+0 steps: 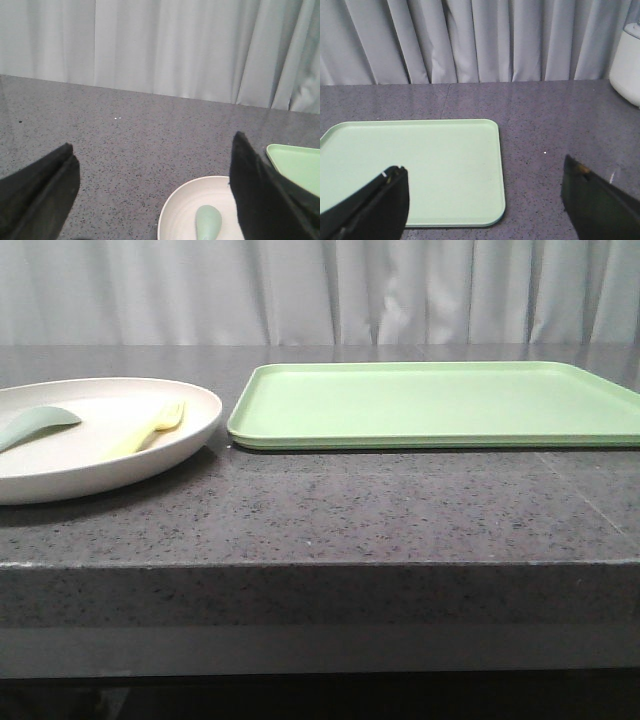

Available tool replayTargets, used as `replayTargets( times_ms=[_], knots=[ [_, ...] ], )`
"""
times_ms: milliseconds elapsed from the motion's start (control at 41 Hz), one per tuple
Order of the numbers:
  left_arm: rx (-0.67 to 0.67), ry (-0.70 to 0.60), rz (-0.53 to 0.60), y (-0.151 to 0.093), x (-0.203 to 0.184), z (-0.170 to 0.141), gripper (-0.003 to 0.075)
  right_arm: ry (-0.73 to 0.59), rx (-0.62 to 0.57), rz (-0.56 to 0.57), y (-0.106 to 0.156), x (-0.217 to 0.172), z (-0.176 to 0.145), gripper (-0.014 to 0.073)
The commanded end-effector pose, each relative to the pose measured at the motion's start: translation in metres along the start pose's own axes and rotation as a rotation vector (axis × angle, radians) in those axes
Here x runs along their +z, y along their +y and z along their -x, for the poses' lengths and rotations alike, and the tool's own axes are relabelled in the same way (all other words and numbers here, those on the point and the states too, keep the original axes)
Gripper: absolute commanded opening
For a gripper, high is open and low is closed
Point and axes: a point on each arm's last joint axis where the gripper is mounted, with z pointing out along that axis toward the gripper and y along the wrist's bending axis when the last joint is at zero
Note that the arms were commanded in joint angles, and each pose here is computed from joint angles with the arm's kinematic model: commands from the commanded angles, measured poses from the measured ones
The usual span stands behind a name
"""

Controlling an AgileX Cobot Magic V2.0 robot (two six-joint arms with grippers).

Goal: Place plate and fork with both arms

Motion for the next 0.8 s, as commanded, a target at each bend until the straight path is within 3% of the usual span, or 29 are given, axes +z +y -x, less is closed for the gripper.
replayTargets(
  times_ms=[0, 171, 390, 780],
  knots=[
    [0.004, -0.033, -0.001, -0.003, 0.015, 0.032, 0.06, -0.101, -0.011, -0.001, 0.001, -0.003, 0.018, 0.0644],
    [0.013, 0.294, 0.026, -0.005, 0.061, 0.05, 0.06, -0.1, -0.011, -0.001, 0.001, -0.003, 0.018, 0.0644],
    [0.064, 0.669, 0.001, -0.013, 0.12, 0.037, 0.06, -0.1, -0.011, -0.001, 0.001, -0.003, 0.018, 0.0644],
    [0.071, 1.0, 0.011, -0.015, 0.195, -0.017, 0.06, -0.098, -0.011, -0.001, 0.001, -0.002, 0.018, 0.0644]
  ],
)
